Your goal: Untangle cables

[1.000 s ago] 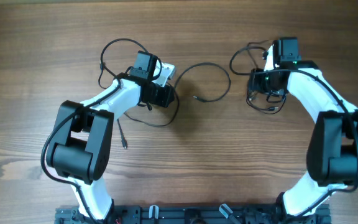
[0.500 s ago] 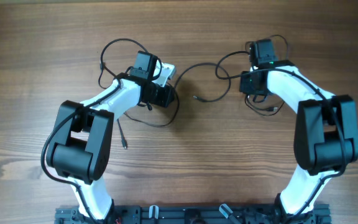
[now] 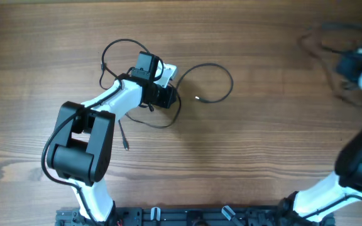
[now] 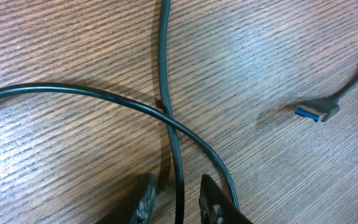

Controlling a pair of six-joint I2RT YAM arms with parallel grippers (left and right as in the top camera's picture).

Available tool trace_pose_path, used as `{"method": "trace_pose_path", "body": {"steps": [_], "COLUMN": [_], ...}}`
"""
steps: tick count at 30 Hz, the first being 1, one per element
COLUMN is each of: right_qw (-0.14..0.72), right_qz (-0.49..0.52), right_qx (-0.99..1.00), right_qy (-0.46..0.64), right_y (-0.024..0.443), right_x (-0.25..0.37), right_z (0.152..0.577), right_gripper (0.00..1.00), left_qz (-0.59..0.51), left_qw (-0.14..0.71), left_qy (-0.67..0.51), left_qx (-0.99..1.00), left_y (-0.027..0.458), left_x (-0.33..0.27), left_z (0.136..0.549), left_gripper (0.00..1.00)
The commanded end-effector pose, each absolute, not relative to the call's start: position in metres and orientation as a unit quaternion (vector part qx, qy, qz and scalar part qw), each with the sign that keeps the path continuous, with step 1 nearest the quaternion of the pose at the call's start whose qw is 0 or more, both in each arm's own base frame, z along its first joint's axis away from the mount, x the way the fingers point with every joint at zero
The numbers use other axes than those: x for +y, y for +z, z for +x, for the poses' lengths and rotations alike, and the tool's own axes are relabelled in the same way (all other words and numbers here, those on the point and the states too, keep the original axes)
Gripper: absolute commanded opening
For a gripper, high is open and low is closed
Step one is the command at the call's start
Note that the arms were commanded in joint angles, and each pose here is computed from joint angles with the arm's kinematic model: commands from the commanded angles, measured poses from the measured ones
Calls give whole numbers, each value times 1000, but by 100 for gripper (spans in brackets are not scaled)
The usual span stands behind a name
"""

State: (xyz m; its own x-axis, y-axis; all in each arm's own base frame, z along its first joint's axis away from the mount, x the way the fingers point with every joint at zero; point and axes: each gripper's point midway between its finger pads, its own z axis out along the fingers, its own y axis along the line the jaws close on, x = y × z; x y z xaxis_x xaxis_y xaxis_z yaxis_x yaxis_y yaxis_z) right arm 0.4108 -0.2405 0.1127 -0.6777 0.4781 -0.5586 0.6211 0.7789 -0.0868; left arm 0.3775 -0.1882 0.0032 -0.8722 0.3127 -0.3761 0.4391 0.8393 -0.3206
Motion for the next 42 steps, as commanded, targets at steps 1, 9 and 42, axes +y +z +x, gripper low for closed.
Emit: {"method": "trace_pose_path", "body": {"steps": [1,9,42], "right_qw": [257,250,175], "right_qz": [376,439,-140], "right_qx": [866,854,935], "right_qy": [-204,-127,277], "right_y": [122,66,116], "right_x": [-341,-396,206], "right_z": [350,304,397], "right_gripper": [4,4,100], "left_qz": [189,159,-185], "left_qw": [141,136,419], "left_qy": [-196,-200,-119], "left_qx": [952,957,881], "left_y": [-8,-7,226], "left_x": [-185,-185,-26], "left_z": [372,373,424], "left_gripper": [26,31,100]}}
